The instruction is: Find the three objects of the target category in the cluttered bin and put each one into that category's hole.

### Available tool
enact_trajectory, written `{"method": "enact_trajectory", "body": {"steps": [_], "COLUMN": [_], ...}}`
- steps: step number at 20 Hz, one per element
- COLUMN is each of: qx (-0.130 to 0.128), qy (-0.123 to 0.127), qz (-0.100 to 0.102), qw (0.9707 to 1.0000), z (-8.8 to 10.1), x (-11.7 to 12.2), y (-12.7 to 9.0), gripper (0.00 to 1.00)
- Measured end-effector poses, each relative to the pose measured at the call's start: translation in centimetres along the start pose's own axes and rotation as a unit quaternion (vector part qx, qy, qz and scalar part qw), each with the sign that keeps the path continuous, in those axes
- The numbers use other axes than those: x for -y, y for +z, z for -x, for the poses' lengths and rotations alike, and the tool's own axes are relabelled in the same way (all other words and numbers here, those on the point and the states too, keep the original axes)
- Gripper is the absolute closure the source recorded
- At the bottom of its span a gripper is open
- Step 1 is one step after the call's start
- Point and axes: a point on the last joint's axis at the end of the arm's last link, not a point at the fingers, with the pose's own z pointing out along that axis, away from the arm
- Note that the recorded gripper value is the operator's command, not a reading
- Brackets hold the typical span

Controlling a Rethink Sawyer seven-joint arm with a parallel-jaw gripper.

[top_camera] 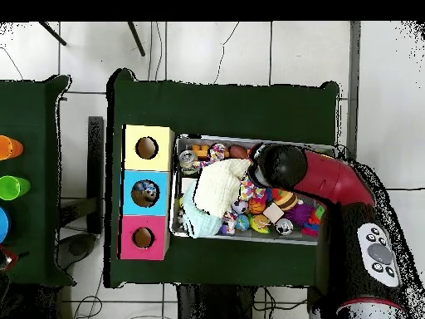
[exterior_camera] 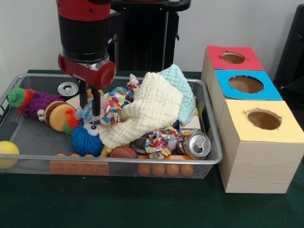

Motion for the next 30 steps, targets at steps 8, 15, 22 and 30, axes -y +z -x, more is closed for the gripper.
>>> {"method": "enact_trajectory", "body": {"steps": [8,15,22,30], "qx": [0.007,0.014,0.003,-0.005], "qy": [0.001,-0.007,-0.015,-0.026], "qz": [0.019,0.034,0.041,0.039], "qw": [0.9998,0.9993,0.9990,0.9989], "z": [-0.4,-1.6,-4.7,-8.3], "x": [-3.0,-6.2,-8.7,-11.0], "y": [-2.7,-5.0,-6.5,-8.2], "gripper": [1.00,1.00,1.00,1.00]}}
